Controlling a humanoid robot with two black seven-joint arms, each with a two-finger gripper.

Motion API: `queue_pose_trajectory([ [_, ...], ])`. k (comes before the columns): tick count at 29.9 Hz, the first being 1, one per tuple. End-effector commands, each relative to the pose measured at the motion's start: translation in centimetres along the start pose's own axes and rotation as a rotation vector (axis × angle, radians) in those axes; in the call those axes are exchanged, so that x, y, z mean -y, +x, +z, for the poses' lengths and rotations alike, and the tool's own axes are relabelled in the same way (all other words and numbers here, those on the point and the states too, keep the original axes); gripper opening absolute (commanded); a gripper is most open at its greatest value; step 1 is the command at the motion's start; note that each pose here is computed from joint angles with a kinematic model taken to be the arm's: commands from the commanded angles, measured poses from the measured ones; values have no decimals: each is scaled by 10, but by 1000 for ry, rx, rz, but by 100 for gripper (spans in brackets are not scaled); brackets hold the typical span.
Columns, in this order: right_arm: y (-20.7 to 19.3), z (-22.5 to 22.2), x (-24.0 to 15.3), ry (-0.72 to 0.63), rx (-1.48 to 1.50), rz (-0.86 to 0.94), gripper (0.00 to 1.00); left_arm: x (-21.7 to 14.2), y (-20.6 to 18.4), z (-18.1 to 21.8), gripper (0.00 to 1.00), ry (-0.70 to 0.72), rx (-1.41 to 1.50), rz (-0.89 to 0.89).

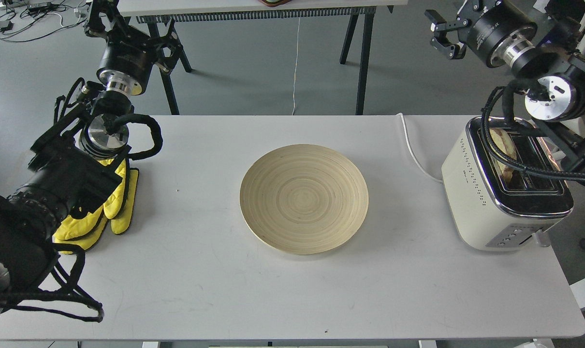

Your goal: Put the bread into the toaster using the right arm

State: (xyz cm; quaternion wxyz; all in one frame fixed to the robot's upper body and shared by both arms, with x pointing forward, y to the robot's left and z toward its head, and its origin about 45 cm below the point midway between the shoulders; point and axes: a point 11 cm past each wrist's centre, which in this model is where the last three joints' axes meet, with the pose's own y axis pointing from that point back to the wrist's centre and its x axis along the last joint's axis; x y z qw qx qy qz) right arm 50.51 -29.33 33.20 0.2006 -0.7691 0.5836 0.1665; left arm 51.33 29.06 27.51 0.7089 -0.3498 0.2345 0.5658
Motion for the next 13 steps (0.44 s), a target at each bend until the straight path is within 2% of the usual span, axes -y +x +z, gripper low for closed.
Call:
queue_pose_trajectory([
  [1, 26, 21, -9, 68, 201, 60, 99, 0, -1, 0, 100, 0, -1, -1],
  [13, 30, 30, -9, 87, 241, 41, 99, 0, -1, -1, 100, 1, -2, -2],
])
